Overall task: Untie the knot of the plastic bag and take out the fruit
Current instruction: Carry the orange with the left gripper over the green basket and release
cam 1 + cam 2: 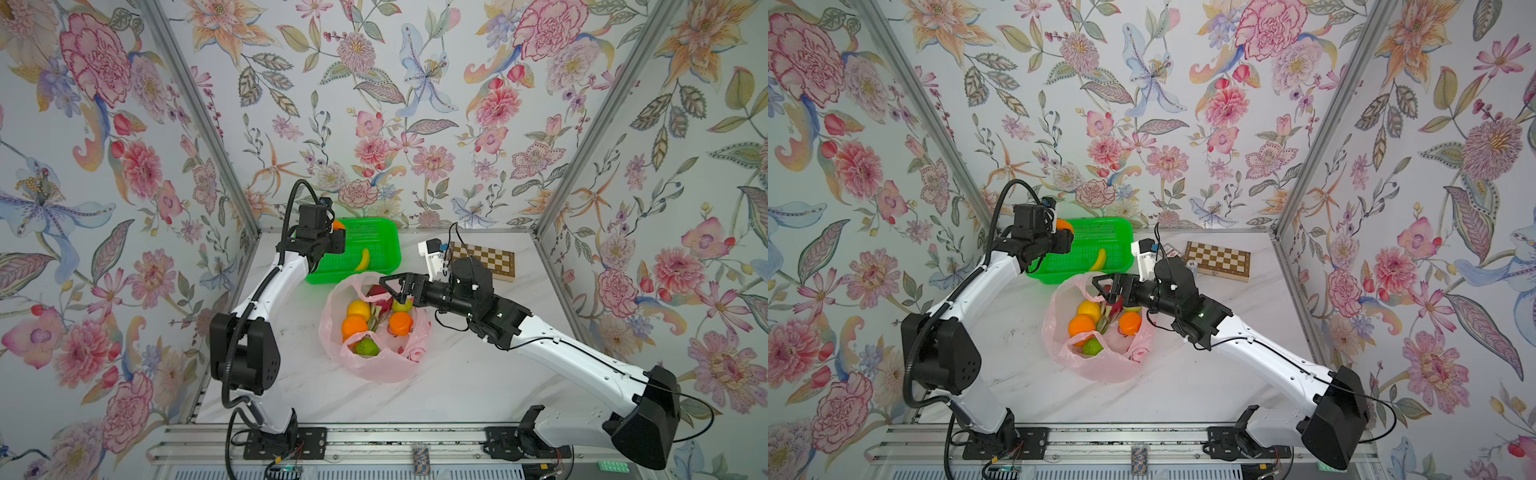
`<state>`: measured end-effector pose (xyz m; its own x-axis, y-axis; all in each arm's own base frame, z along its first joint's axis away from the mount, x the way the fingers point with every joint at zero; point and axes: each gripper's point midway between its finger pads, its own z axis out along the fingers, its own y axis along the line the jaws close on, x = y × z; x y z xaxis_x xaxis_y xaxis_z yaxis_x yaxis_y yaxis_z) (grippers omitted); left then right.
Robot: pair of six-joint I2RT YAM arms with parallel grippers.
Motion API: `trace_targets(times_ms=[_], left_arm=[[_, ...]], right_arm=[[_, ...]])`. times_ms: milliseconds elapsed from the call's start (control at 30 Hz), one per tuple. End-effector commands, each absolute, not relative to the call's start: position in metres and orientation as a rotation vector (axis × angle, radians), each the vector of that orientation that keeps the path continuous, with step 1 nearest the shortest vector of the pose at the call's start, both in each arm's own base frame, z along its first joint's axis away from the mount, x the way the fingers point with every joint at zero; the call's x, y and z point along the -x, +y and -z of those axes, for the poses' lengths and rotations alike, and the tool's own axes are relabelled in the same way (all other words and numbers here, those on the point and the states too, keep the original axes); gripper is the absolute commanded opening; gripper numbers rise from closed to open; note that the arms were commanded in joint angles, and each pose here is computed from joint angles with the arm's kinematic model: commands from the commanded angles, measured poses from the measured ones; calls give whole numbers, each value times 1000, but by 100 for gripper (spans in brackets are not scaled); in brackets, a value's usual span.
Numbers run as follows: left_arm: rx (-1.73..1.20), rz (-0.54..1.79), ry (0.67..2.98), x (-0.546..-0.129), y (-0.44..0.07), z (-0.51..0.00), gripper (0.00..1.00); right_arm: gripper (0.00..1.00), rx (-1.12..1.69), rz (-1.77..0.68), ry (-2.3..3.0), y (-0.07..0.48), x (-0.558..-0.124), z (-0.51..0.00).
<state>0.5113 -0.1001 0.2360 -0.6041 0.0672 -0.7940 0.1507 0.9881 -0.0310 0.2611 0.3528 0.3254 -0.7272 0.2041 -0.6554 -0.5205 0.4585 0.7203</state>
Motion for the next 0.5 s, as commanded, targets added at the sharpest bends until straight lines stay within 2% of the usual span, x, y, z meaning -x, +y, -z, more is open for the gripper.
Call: trace_targets(times_ms=[0,200,467], left_arm=[[-101,33,2297,-533,-80,-218,46],[-63,-26,2384,-583,-55,-166,45],[-13,-21,2392,-639,-31,-118,43]], right_arm=[[99,298,-1277,2035,356,-260,-328],[99,369,-1181,2108,365,-257,-318],[99,417,-1202,2136,383,-255,-321]])
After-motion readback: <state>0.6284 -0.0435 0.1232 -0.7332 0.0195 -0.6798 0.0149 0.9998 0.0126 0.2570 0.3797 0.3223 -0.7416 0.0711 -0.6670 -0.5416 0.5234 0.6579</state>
